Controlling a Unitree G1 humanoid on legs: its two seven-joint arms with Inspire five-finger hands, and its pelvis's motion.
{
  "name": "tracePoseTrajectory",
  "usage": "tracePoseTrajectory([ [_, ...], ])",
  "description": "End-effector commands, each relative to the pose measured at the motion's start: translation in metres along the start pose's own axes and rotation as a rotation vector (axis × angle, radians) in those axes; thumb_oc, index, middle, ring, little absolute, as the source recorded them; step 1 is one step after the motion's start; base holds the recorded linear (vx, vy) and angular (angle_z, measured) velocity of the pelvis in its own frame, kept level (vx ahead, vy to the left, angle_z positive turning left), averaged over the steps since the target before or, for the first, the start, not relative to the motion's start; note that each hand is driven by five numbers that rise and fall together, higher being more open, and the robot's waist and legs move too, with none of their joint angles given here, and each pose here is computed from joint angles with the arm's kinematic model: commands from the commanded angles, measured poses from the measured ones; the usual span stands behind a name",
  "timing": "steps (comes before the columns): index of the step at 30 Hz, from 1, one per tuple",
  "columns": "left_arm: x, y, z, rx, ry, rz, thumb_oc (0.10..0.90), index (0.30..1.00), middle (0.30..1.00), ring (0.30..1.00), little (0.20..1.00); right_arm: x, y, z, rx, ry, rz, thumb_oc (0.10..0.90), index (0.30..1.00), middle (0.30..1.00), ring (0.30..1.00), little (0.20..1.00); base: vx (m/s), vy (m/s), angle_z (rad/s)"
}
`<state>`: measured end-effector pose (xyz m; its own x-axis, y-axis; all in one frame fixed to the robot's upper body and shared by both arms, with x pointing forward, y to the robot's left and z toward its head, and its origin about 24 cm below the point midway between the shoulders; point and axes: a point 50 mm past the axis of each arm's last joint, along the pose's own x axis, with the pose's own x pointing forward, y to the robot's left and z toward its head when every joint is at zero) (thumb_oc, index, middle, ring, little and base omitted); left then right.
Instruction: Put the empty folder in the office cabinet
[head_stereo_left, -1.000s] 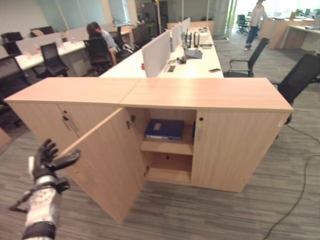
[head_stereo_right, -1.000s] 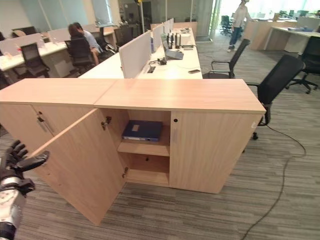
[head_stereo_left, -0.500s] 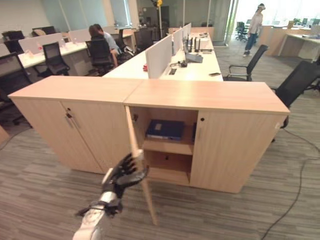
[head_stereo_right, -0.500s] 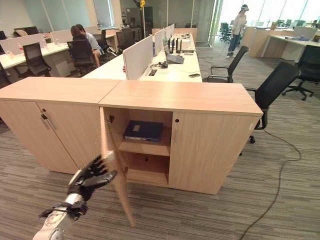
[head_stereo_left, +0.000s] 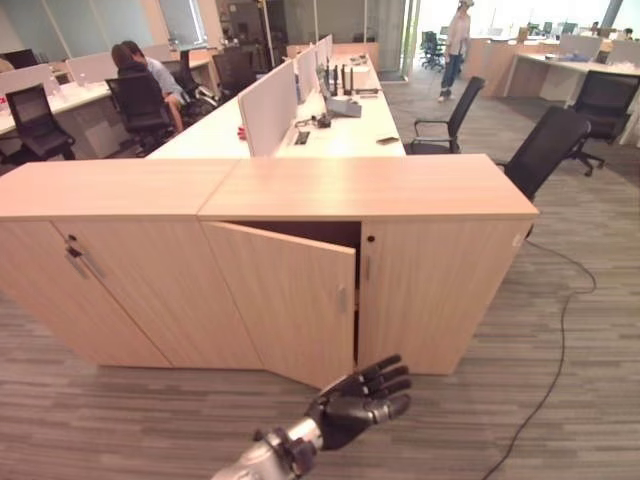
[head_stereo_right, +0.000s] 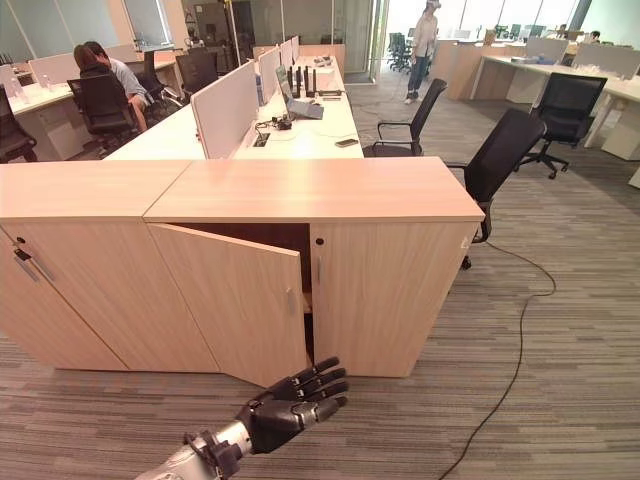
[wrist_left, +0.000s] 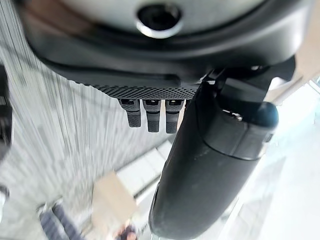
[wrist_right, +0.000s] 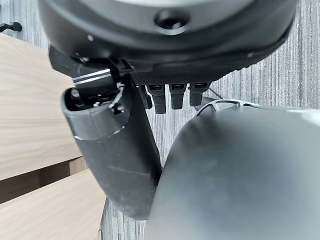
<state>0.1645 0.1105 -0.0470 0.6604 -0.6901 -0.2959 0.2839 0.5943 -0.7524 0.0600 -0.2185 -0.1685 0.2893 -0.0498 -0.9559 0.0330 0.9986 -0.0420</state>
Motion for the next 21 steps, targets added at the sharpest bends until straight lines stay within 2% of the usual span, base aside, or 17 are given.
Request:
tracePoseTrajectory([
  [1, 0.001, -0.007, 0.037, 0.05, -0.196, -0.04, 0.8, 0.9, 0.9, 0.9, 0.9, 0.003, 0.006, 0.004, -0.006, 0.02, 0.002, 0.8, 0.9, 0.9, 0.9, 0.9, 0.0, 0.017, 0.03],
  [2, 0.001, -0.007, 0.037, 0.05, -0.196, -0.04, 0.8, 0.9, 0.9, 0.9, 0.9, 0.003, 0.006, 0.004, -0.006, 0.02, 0.002, 0.8, 0.9, 0.9, 0.9, 0.9, 0.0, 0.0, 0.0],
  [5, -0.019, 0.024, 0.029, 0.118, -0.189, 0.168, 0.8, 0.9, 0.9, 0.9, 0.9, 0.002, -0.001, -0.003, 0.027, 0.052, -0.033, 0.8, 0.9, 0.9, 0.9, 0.9, 0.0, 0.019, 0.04],
  [8, -0.033, 0.05, 0.026, 0.302, -0.151, 0.348, 0.8, 0.9, 0.9, 0.9, 0.9, 0.002, -0.005, -0.003, 0.072, 0.051, -0.057, 0.8, 0.9, 0.9, 0.9, 0.9, -0.01, 0.009, 0.08],
  [9, -0.033, 0.05, 0.026, 0.303, -0.152, 0.348, 0.8, 0.9, 0.9, 0.9, 0.9, 0.002, -0.005, -0.003, 0.071, 0.051, -0.057, 0.8, 0.9, 0.9, 0.9, 0.9, 0.0, 0.004, 0.07],
  [10, -0.039, 0.07, 0.014, 0.391, -0.072, 0.454, 0.8, 0.9, 0.9, 0.9, 0.9, 0.002, -0.006, -0.001, 0.094, 0.042, -0.065, 0.8, 0.9, 0.9, 0.9, 0.9, 0.0, 0.0, 0.0],
  [11, -0.038, 0.07, 0.014, 0.393, -0.073, 0.453, 0.8, 0.9, 0.9, 0.9, 0.9, 0.002, -0.006, 0.0, 0.094, 0.041, -0.066, 0.8, 0.9, 0.9, 0.9, 0.9, 0.0, 0.0, 0.0],
  [12, -0.046, 0.093, -0.006, 0.318, -0.007, 0.611, 0.8, 0.9, 0.9, 0.9, 0.9, 0.002, -0.007, -0.003, 0.117, 0.046, -0.081, 0.8, 0.9, 0.9, 0.9, 0.9, 0.0, 0.0, 0.0],
  [13, -0.05, 0.101, -0.018, 0.262, 0.024, 0.662, 0.8, 0.9, 0.9, 0.9, 0.9, 0.002, -0.008, -0.003, 0.127, 0.049, -0.085, 0.8, 0.9, 0.9, 0.9, 0.9, 0.0, 0.0, 0.0],
  [14, -0.067, 0.116, -0.047, 0.158, 0.137, 0.772, 0.8, 0.9, 0.9, 0.9, 0.9, 0.001, -0.01, -0.004, 0.142, 0.056, -0.095, 0.8, 0.9, 0.9, 0.9, 0.9, 0.0, 0.0, 0.0],
  [15, -0.067, 0.116, -0.047, 0.159, 0.135, 0.772, 0.8, 0.9, 0.9, 0.9, 0.9, 0.001, -0.01, -0.004, 0.142, 0.055, -0.095, 0.8, 0.9, 0.9, 0.9, 0.9, 0.0, 0.0, 0.0],
  [16, -0.088, 0.125, -0.073, 0.073, 0.237, 0.883, 0.8, 0.9, 0.9, 0.9, 0.9, 0.0, -0.012, -0.009, 0.161, 0.068, -0.097, 0.8, 0.9, 0.9, 0.9, 0.9, 0.0, 0.0, 0.0],
  [17, -0.088, 0.125, -0.073, 0.073, 0.236, 0.883, 0.8, 0.9, 0.9, 0.9, 0.9, 0.0, -0.012, -0.009, 0.161, 0.068, -0.097, 0.8, 0.9, 0.9, 0.9, 0.9, 0.0, 0.0, 0.0],
  [18, -0.108, 0.125, -0.096, 0.061, 0.347, 0.953, 0.8, 0.9, 0.9, 0.9, 0.9, -0.001, -0.014, -0.013, 0.178, 0.077, -0.102, 0.8, 0.9, 0.9, 0.9, 0.9, 0.02, 0.016, 0.05],
  [21, -0.114, 0.124, -0.103, 0.034, 0.336, 0.983, 0.8, 0.9, 0.9, 0.9, 0.9, -0.002, -0.018, -0.013, 0.193, 0.071, -0.115, 0.8, 0.9, 0.9, 0.9, 0.9, 0.02, 0.018, 0.12],
])
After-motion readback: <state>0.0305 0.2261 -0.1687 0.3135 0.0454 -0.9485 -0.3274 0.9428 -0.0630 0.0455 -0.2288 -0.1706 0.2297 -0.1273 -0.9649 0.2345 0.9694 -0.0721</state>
